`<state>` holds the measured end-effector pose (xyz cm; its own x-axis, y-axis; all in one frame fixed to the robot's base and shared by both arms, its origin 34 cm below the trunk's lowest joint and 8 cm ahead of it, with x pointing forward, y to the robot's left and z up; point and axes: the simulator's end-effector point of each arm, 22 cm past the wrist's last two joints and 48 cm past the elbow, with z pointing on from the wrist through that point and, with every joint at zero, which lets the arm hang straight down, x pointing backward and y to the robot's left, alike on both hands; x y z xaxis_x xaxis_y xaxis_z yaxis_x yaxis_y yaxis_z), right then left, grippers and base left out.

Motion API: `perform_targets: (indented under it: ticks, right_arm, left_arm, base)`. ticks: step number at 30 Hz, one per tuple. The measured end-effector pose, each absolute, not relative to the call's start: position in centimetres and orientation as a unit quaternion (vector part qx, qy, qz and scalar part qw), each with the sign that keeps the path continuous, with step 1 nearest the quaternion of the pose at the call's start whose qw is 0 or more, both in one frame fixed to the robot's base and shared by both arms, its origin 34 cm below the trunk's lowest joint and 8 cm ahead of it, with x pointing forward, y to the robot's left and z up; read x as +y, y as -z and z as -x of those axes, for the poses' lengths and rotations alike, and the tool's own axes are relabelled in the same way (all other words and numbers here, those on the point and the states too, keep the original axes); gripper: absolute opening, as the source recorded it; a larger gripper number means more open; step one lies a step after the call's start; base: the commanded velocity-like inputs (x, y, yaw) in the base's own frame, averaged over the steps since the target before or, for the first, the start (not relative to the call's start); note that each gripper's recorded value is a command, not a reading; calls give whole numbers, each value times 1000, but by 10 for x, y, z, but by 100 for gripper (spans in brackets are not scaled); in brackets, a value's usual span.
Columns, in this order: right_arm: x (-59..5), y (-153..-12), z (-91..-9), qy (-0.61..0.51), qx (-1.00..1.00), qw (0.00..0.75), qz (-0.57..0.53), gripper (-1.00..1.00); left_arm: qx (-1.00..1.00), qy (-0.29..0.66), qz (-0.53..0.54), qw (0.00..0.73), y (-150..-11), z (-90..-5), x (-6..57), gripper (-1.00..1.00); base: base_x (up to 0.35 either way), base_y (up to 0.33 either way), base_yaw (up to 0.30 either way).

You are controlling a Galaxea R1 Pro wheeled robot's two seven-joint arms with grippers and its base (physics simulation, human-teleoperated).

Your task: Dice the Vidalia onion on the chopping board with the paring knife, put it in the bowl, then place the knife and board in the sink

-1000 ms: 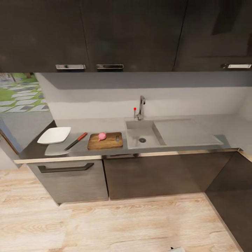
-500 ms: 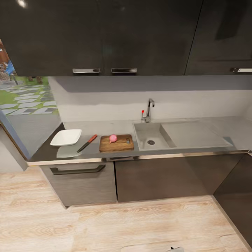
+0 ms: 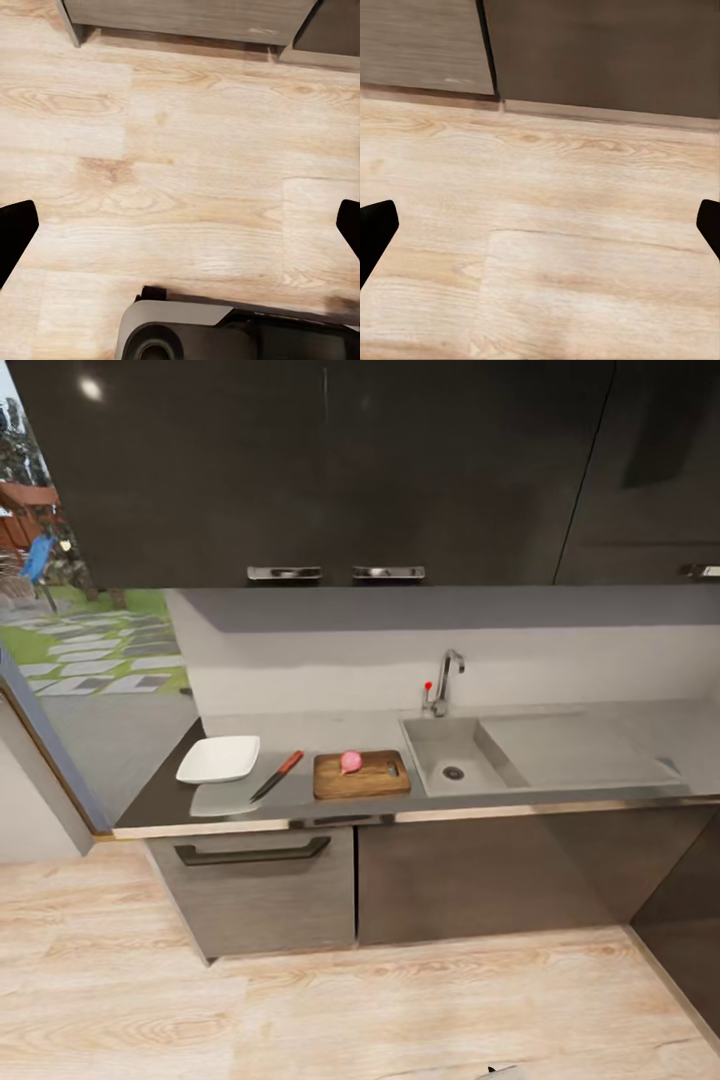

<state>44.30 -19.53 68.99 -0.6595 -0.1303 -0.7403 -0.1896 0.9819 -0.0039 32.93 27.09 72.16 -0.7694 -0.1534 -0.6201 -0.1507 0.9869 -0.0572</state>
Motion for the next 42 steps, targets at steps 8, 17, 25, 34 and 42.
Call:
perform_targets:
  ticks: [8, 17, 25, 34, 42]
  right_arm:
    - [-195, -694, -447, -36, 908, 409, 88, 100]
    - [-195, -699, -451, -36, 905, 415, 88, 100]
    - [-195, -703, -454, -35, 902, 421, 89, 100]
    - [-196, -708, -458, -34, 899, 427, 89, 100]
    - [-196, -712, -462, -34, 896, 433, 89, 100]
  left_arm:
    - [940, 3, 81, 332, -722, -330, 270, 100]
    - [938, 3, 81, 336, -723, -331, 270, 100]
    - [937, 4, 82, 340, -725, -333, 270, 100]
    - [934, 5, 82, 347, -728, -337, 270, 100]
    - [932, 5, 82, 353, -730, -340, 270, 100]
  base:
    - [0, 12, 0]
    - [0, 1, 0]
    - [0, 0, 0]
    - [0, 0, 0]
    - [0, 0, 0]
